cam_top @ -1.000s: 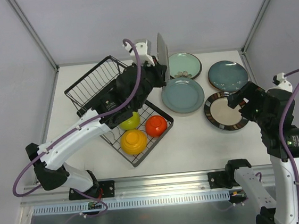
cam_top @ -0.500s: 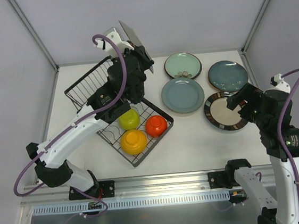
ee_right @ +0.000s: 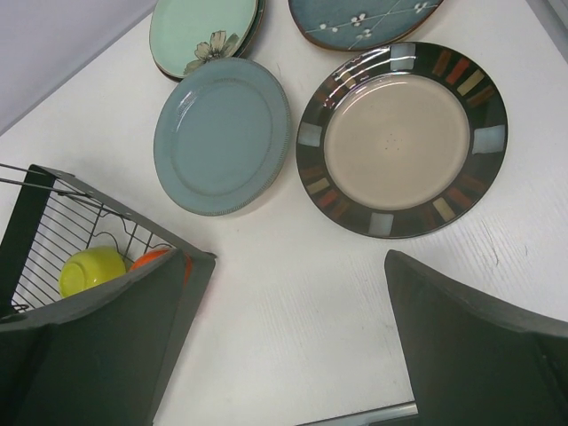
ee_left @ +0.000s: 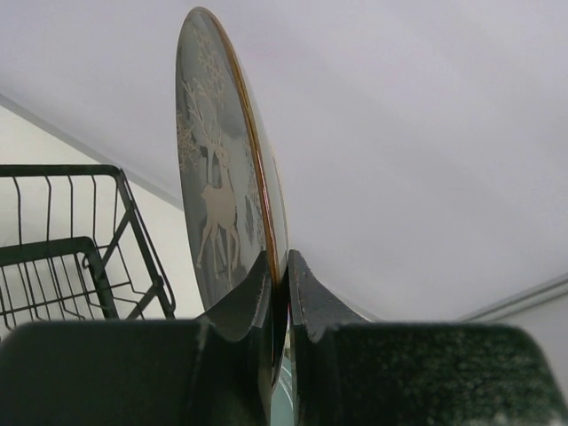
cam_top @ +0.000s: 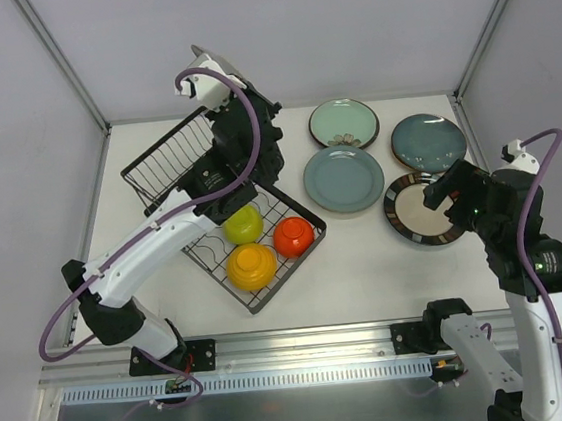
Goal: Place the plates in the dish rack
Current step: Insert the plate into the dish rack
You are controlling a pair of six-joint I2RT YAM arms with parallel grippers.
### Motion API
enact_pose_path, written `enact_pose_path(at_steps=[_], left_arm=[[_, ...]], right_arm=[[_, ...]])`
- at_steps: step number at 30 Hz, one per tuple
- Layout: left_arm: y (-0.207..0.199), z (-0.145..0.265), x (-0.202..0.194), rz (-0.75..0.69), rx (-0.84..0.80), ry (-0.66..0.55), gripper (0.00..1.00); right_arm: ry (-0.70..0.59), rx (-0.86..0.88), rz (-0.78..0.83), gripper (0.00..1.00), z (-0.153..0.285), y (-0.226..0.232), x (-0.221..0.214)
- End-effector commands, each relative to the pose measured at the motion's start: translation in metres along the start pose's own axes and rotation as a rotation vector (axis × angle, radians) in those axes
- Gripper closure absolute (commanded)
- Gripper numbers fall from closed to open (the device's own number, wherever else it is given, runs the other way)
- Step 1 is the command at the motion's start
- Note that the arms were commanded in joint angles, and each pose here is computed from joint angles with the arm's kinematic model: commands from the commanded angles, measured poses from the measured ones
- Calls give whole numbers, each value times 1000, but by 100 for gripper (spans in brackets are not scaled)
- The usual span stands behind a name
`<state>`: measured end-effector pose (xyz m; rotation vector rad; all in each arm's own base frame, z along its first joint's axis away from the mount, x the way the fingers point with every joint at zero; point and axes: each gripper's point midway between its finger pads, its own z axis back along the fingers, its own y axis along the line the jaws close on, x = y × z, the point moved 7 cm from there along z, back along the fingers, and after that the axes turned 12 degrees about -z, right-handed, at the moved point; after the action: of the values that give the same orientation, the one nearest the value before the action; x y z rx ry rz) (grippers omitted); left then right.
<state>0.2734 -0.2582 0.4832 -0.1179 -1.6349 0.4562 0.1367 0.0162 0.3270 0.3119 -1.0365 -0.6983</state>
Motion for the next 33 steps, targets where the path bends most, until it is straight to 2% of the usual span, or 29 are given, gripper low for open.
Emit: enact_pose_path(at_steps=[1, 17, 33], left_arm=[[13, -3, 52, 212, 54, -93, 100], [35, -17, 24, 155, 112, -88, 100], [38, -33, 5, 121, 125, -83, 100]], right_arm=[[-17, 11, 26, 0, -1, 0, 1], [-6, 12, 34, 1, -5, -1, -2], [3, 8, 37, 0, -8, -1, -4]])
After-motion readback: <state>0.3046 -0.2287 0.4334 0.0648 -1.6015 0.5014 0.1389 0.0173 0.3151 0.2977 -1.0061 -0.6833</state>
